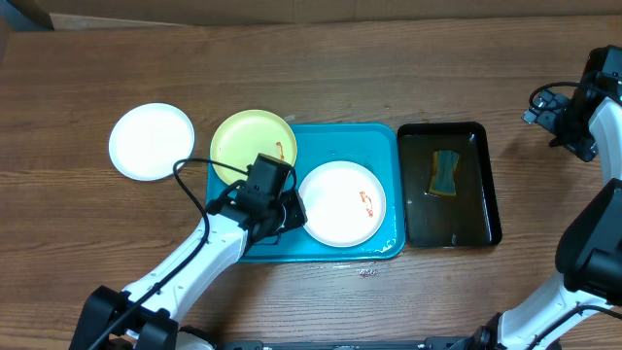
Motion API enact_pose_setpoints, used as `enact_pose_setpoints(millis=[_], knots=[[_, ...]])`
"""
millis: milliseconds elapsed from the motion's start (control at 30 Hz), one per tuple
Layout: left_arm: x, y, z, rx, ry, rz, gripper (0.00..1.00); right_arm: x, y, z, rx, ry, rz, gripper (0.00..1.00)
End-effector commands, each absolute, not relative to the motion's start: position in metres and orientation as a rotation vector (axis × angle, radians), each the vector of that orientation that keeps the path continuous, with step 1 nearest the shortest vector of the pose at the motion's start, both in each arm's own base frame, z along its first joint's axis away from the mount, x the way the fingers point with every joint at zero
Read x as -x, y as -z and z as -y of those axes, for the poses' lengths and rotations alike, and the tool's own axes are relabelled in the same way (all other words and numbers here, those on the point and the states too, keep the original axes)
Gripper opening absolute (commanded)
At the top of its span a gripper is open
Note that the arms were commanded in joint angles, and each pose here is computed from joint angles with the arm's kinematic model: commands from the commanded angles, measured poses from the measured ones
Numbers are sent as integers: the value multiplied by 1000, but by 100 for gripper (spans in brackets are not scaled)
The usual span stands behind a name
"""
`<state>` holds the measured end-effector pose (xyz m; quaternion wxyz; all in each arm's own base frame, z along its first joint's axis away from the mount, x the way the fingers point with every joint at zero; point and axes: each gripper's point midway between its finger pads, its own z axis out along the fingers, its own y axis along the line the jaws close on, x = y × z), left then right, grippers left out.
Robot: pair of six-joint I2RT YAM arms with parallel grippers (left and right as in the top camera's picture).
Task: Clean dirty plates on tray and stack at the side
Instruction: 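Move the left gripper to the sauce-smeared white plate and pinch its rim, then reach the right gripper down into the black tray toward the sponge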
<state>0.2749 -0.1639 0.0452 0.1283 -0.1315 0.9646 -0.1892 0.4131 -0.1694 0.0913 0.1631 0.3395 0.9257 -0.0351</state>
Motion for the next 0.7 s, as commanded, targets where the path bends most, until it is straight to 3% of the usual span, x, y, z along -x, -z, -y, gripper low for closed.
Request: enact_pose_setpoints(millis=[0,267,667], knots=[[-295,-72,163,271,470,-2756,39,-414,-92,169,-970,108,-2635,100],[-299,-86,153,199,347,-2773,40,-414,-92,169,-970,108,-2635,100],[-304,-30,164,133,325,-2897,36,-415,-92,169,-970,108,-2634,100]])
